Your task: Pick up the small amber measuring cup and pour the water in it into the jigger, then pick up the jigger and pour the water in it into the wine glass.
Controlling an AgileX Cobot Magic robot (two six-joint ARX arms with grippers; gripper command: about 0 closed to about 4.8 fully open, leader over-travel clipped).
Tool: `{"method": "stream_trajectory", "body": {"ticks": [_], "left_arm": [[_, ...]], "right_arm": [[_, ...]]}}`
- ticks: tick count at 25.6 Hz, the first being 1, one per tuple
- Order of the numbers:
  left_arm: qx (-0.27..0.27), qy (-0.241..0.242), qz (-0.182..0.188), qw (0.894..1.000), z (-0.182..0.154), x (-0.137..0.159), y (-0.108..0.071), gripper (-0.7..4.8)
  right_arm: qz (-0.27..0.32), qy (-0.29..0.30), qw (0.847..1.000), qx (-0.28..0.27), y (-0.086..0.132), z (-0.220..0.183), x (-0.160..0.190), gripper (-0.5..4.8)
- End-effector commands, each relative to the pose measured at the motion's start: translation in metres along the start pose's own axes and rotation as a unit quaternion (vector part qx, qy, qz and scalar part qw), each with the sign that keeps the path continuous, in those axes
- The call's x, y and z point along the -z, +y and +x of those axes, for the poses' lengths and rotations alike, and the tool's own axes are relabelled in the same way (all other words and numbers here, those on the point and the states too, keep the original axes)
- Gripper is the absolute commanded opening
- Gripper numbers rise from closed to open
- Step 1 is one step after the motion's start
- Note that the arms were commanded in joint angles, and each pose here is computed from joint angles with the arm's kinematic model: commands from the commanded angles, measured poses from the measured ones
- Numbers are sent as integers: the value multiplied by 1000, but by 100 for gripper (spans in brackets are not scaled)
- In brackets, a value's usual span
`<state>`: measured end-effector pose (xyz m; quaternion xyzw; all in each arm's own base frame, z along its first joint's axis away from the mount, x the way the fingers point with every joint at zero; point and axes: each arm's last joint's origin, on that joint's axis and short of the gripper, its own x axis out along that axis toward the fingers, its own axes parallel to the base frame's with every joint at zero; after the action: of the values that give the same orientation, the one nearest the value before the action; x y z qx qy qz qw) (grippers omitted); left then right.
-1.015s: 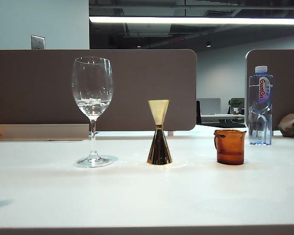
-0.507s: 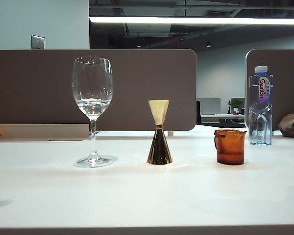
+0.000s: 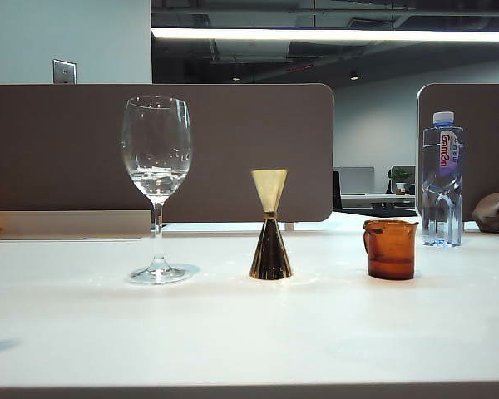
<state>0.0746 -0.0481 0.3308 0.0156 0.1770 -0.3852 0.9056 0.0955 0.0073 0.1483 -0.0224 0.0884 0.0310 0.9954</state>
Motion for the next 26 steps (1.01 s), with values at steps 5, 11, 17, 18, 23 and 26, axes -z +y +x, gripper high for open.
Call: {"method": "stream_trajectory", "body": {"ticks": [5,11,17,18,23,26], "left_arm": [[2,-7,3,1000,0,-2,0,26],[2,-7,3,1000,0,-2,0,26],[2,-7,3,1000,0,-2,0,26],[2,-7,3,1000,0,-2,0,26],[1,-7,3,1000,0,-2,0,26],[1,-7,3,1000,0,-2,0,26]], "right_arm": [[105,-29,994,-2,-1,-4,-14,-5],[128,-210,969,-4,-6,-47,-100,-5],[128,-269,955,-9,-8,-90,-146,-6],[128,-266,955,-9,-9,-96,-150,-6],[127,-265,956,-12,-9,-105,-157,-5],[127,-262,957,-12,-9,-105,-156,-5]]}}
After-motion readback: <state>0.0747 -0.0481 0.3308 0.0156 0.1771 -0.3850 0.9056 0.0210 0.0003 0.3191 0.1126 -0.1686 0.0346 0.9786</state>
